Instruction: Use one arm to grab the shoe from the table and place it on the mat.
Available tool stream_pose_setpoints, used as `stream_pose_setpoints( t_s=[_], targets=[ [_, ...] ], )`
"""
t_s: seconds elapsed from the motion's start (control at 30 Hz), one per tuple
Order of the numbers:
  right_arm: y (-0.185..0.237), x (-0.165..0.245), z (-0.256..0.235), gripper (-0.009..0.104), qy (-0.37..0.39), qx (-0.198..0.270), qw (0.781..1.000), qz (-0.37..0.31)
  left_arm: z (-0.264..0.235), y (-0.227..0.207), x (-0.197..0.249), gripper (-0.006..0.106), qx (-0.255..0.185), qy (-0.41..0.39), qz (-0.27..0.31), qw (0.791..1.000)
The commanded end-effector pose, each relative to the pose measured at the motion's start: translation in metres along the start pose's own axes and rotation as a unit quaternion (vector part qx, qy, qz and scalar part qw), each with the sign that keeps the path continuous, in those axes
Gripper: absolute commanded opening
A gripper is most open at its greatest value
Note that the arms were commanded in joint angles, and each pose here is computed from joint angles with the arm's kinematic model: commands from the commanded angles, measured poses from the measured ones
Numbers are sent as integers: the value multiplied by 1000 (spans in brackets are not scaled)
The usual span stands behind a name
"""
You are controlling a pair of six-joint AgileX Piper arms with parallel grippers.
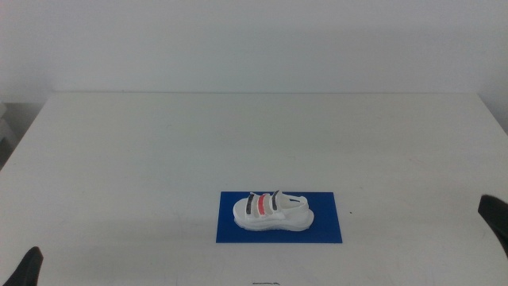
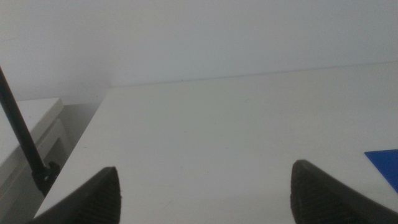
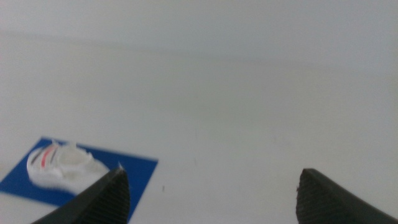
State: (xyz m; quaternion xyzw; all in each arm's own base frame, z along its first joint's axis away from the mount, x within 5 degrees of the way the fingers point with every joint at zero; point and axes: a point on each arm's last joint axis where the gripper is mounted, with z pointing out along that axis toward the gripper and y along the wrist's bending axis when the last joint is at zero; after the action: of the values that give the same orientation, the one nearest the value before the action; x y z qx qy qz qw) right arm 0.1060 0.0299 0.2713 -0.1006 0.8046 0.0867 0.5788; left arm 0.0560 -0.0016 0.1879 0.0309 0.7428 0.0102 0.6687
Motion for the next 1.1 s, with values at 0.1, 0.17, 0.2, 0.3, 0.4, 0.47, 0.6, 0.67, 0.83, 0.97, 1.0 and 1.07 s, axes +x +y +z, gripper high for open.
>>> stream_pose_setpoints(
  t_s=[0.1, 0.17, 0.2, 0.3, 0.4, 0.47, 0.6, 0.67, 0.83, 0.97, 1.0, 1.07],
  targets=[
    [0, 15, -14, 94, -125, -1, 992, -17, -2, 0, -10, 94, -1, -53, -12, 999],
    [-1, 24, -16, 94, -127, -1, 992, -17, -2, 0, -10, 94, -1, -53, -12, 999],
    [-1, 29, -17, 94, -129, -1, 991, -17, -2, 0, -10, 94, -1, -53, -12, 999],
    [-1, 42, -20, 94, -134, -1, 991, -18, -2, 0, -10, 94, -1, -53, -12, 999],
    [-1, 53, -24, 94, -148, -1, 989, -19, -2, 0, -10, 94, -1, -53, -12, 999],
    [-2, 60, -25, 94, -155, -1, 988, -20, -2, 0, -10, 94, -1, -53, -12, 999],
    [-2, 74, -27, 94, -168, -1, 986, -20, -2, 0, -10, 94, -1, -53, -12, 999],
    [-2, 79, -28, 94, -173, -1, 985, -20, -2, 0, -10, 94, -1, -53, -12, 999],
    [-3, 82, -31, 94, -166, 4, 985, -33, -2, 0, -9, 94, -1, -52, -12, 999],
    [-3, 82, -31, 94, -167, 5, 985, -38, -2, 0, -9, 94, -1, -52, -12, 999],
    [-3, 82, -31, 94, -167, 5, 985, -38, -2, 0, -9, 94, -1, -52, -12, 999],
    [-3, 82, -31, 94, -167, 5, 985, -38, -2, 0, -9, 94, -1, -52, -12, 999]
  ],
)
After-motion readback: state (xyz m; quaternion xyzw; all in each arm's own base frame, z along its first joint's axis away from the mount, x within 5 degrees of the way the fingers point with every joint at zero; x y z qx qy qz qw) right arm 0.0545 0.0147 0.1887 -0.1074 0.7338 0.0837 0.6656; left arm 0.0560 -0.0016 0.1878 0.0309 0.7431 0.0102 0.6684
